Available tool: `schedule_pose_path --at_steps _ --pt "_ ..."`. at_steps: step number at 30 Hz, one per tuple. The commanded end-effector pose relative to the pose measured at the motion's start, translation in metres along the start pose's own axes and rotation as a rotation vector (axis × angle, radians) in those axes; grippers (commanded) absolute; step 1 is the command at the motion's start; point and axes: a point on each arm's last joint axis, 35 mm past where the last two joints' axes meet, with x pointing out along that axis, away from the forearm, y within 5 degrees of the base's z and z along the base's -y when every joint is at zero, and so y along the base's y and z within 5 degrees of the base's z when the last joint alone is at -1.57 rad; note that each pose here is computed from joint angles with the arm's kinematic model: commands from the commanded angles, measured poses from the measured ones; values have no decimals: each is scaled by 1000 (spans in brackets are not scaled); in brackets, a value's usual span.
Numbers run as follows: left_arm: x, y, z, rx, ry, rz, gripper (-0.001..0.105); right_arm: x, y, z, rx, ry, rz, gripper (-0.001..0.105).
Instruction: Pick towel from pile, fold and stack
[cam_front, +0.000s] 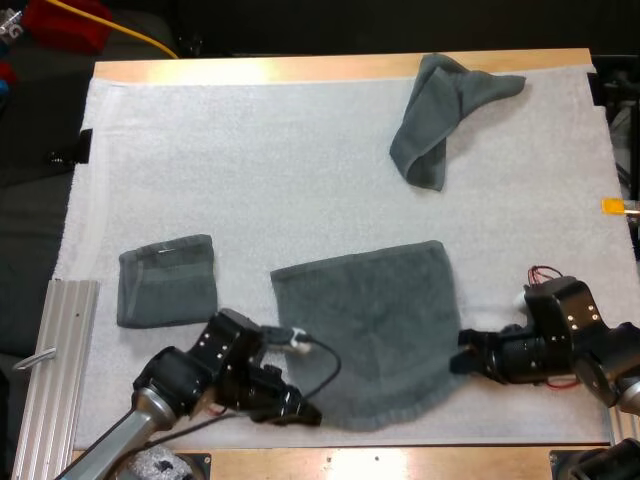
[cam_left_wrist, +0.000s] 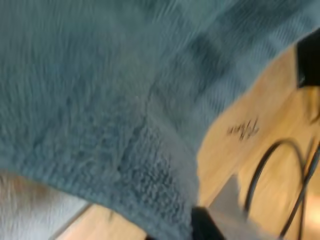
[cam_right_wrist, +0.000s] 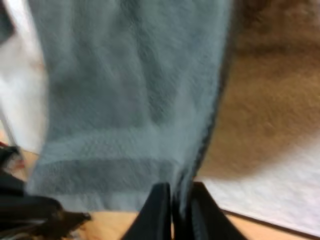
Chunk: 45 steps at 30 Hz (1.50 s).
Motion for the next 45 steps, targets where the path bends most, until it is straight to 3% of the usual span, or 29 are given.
schedule_pose_path --at_steps 1,5,12,19,24,30,37,45 --pt "-2 -2 6 0 -19 -35 0 0 3 6 12 -29 26 0" --pt "-11 8 28 -64 -82 -152 0 12 5 24 78 -82 73 0" --pt "-19 35 54 -173 -146 -237 0 40 -1 52 172 -107 143 0" --pt "-21 50 70 -186 -208 -248 0 61 -6 76 248 -171 216 0" --pt "-23 55 83 -183 -272 -258 0 71 -11 83 269 -210 202 0" --pt "-25 56 98 -163 -352 -239 0 68 -18 91 291 -320 136 0" --pt "-23 62 111 -204 -420 -130 0 63 -25 97 328 -434 62 0" --pt "-23 68 114 -196 -491 -15 0 62 -28 99 352 -513 -6 0"
